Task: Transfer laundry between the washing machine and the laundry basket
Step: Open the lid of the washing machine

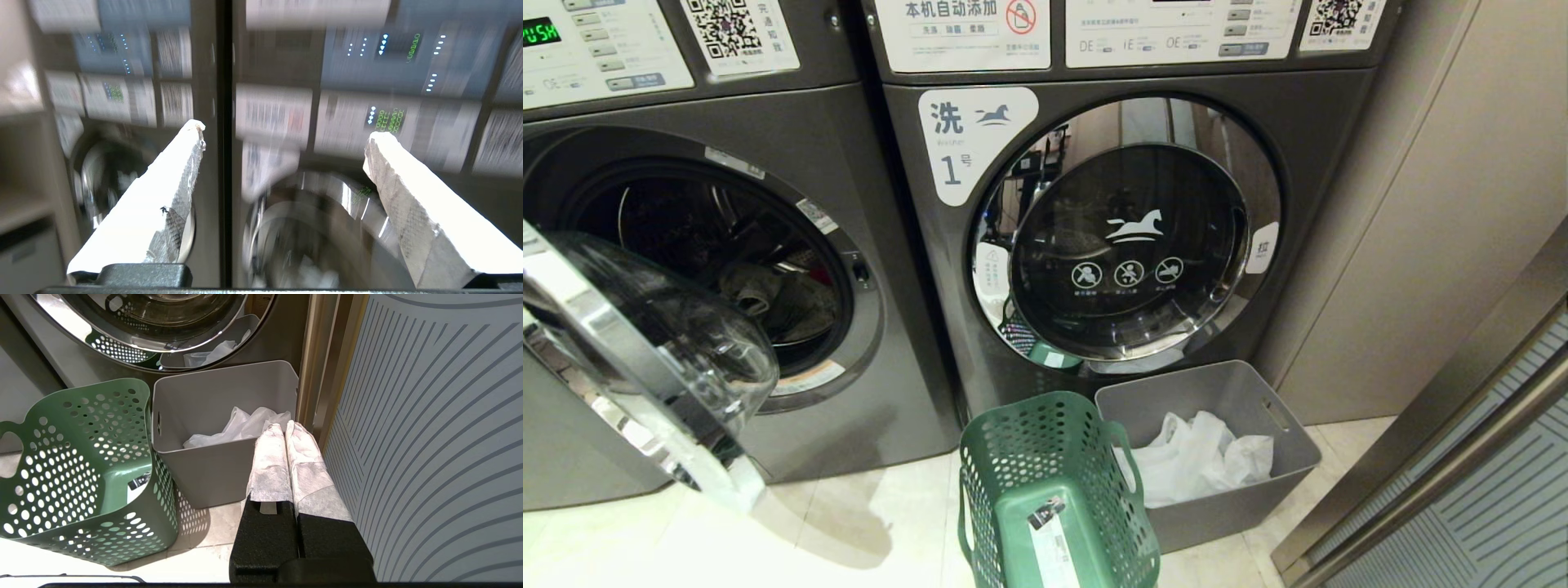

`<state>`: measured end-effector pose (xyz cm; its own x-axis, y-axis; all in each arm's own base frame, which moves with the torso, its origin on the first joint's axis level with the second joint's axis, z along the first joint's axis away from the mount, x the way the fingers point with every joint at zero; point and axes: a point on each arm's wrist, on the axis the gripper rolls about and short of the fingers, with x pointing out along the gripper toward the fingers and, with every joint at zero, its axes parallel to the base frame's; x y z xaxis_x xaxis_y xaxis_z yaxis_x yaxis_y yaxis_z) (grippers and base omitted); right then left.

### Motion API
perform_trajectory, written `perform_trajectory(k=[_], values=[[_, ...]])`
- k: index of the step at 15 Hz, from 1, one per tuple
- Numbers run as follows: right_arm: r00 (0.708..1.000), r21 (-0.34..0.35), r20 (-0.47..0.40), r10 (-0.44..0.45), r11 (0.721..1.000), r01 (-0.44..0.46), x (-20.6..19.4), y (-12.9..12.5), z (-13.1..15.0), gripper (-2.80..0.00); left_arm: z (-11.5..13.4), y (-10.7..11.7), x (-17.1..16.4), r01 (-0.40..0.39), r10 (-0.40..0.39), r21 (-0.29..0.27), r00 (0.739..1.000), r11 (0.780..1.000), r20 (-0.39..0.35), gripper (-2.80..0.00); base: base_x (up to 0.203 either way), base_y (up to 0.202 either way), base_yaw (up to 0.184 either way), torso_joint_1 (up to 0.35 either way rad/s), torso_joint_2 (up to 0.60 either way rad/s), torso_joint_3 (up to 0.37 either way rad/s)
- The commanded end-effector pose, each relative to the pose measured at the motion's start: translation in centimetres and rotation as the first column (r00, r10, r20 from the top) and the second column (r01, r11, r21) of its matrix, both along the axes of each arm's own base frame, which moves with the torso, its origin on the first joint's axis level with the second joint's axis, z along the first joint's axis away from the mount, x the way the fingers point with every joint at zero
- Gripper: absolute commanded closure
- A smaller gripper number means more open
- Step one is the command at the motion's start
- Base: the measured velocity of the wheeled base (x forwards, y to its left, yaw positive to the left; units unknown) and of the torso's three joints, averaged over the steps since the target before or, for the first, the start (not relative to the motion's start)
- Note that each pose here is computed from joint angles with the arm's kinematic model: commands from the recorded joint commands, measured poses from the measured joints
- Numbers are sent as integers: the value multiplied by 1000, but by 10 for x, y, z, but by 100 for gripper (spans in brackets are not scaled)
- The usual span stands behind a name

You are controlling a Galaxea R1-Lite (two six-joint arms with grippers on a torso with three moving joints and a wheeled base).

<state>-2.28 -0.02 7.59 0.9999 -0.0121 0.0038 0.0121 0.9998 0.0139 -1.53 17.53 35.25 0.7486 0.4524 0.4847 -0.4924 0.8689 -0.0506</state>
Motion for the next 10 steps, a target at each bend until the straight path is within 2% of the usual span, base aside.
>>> perform_trajectory(k=[1, 2, 3, 5, 6, 7, 8, 9, 10], values=[[1000, 0, -1, 0, 1000, 0, 0, 0, 0, 0, 36, -58, 6, 13, -22, 88, 994, 996, 108, -280, 0, 0, 0, 0, 0, 0], [1000, 0, 1, 0, 1000, 0, 0, 0, 0, 0, 39, -55, 13, 62, -70, 70, 991, 996, 111, -280, 0, 0, 0, 0, 0, 0], [1000, 0, 1, 0, 1000, 0, 0, 0, 0, 0, 39, -48, 18, 88, -89, 18, 990, 996, 112, -280, 0, 0, 0, 0, 0, 0], [1000, 0, 1, 0, 1000, 0, 0, 0, 0, 0, 32, -29, 31, 67, -58, -118, 995, 991, 78, -280, 0, 0, 0, 0, 0, 0], [1000, 0, 1, 0, 1000, 0, 0, 0, 0, 0, 24, -21, 40, 15, -9, -165, 999, 986, 35, -280, 0, 0, 0, 0, 0, 0], [1000, 0, 1, 0, 1000, 0, 0, 0, 0, 0, 15, -18, 50, -62, 57, -175, 998, 983, -34, -280, 0, 0, 0, 0, 0, 0], [1000, 0, 1, 0, 1000, 0, 0, 0, 0, 0, 6, -16, 61, -138, 119, -165, 986, 977, -118, -280, 0, 0, 0, 0, 0, 0], [1000, 0, 1, 0, 1000, 0, 0, 0, 0, 0, -4, -17, 75, -182, 148, -152, 967, 972, -209, -280, 0, 0, 0, 0, 0, 0], [1000, 0, 1, 0, 1000, 0, 0, 0, 0, 0, -11, -19, 89, -182, 139, -140, 952, 973, -273, -280, 0, 0, 0, 0, 0, 0]])
